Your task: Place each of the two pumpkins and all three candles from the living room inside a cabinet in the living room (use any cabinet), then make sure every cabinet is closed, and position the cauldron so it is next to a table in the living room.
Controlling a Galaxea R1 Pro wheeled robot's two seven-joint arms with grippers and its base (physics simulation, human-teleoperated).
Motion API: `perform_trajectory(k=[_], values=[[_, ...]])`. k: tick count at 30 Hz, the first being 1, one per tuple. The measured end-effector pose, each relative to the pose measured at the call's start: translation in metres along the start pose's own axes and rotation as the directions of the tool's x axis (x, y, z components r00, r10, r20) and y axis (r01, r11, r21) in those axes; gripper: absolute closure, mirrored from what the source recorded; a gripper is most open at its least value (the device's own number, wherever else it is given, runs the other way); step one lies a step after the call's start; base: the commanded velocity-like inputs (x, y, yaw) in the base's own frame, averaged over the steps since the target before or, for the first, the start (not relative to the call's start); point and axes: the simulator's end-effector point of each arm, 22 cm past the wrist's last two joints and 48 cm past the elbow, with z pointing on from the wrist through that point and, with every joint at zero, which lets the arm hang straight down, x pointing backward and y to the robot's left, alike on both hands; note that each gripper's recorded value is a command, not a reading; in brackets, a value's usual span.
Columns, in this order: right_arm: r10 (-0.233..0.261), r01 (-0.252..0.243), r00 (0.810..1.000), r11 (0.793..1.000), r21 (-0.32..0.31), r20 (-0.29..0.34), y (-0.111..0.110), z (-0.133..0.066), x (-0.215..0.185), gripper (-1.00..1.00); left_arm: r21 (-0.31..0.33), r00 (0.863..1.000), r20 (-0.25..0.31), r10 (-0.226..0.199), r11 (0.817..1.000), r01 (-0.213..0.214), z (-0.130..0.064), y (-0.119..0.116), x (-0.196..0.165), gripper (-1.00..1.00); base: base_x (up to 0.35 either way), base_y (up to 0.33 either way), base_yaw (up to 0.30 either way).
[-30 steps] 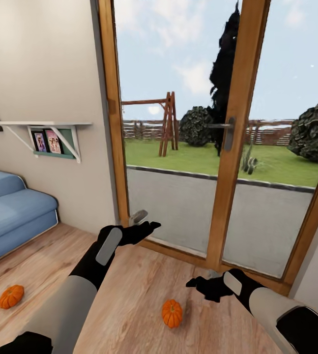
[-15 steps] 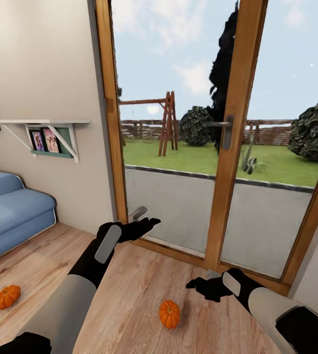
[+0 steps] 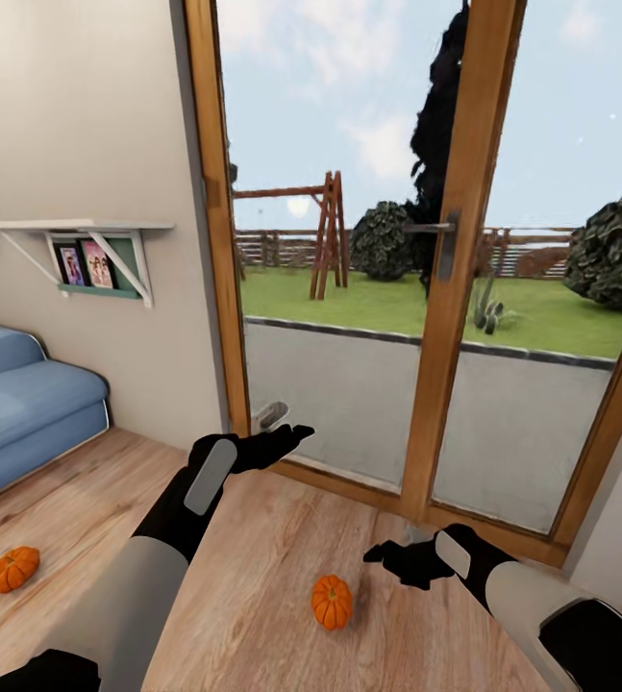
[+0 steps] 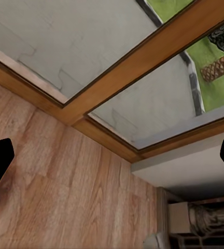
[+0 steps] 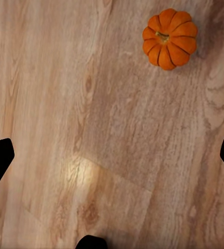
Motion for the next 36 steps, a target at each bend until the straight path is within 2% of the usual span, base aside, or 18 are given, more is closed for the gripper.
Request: perform_trajectory(k=[4, 8, 12, 14, 22, 30, 36], values=[[0.002, -0.002, 1.000, 1.000, 0.000, -0.004, -0.004, 0.007, 0.004, -1.00, 0.004, 1.000, 0.000, -0.001, 1.000, 0.001, 0.003, 0.004, 0.005, -1.00, 0.000, 0.000, 0.000], [-0.002, 0.002, 1.000, 1.000, -0.001, -0.005, -0.003, 0.010, 0.005, -1.00, 0.022, 1.000, 0.021, 0.009, 1.000, -0.010, 0.001, -0.004, -0.003, -1.00, 0.000, 0.000, 0.000], [-0.025, 0.025, 0.998, 1.000, 0.001, 0.054, -0.004, 0.012, -0.008, -1.00, 0.025, 1.000, 0.028, 0.014, 1.000, -0.015, 0.001, -0.006, -0.006, -1.00, 0.006, 0.008, 0.000], [-0.029, 0.029, 0.998, 1.000, 0.002, 0.062, -0.005, 0.013, -0.009, -1.00, 0.019, 1.000, 0.025, 0.013, 1.000, -0.013, 0.002, -0.004, -0.004, -1.00, 0.093, 0.127, 0.000], [-0.027, 0.026, 0.998, 1.000, 0.007, 0.053, -0.009, 0.019, -0.005, -1.00, 0.008, 1.000, 0.014, 0.005, 1.000, -0.005, 0.007, 0.004, 0.000, -1.00, 0.171, 0.236, 0.001], [-0.022, 0.022, 0.999, 1.000, 0.015, 0.039, -0.015, 0.024, -0.001, -1.00, -0.001, 1.000, 0.003, -0.003, 1.000, 0.003, 0.012, 0.011, 0.005, -1.00, 0.039, 0.032, 0.076], [-0.018, 0.017, 0.999, 1.000, 0.018, 0.031, -0.017, 0.027, 0.002, -1.00, -0.007, 1.000, -0.004, -0.007, 1.000, 0.007, 0.016, 0.016, 0.008, -1.00, 0.225, 0.080, 0.100]])
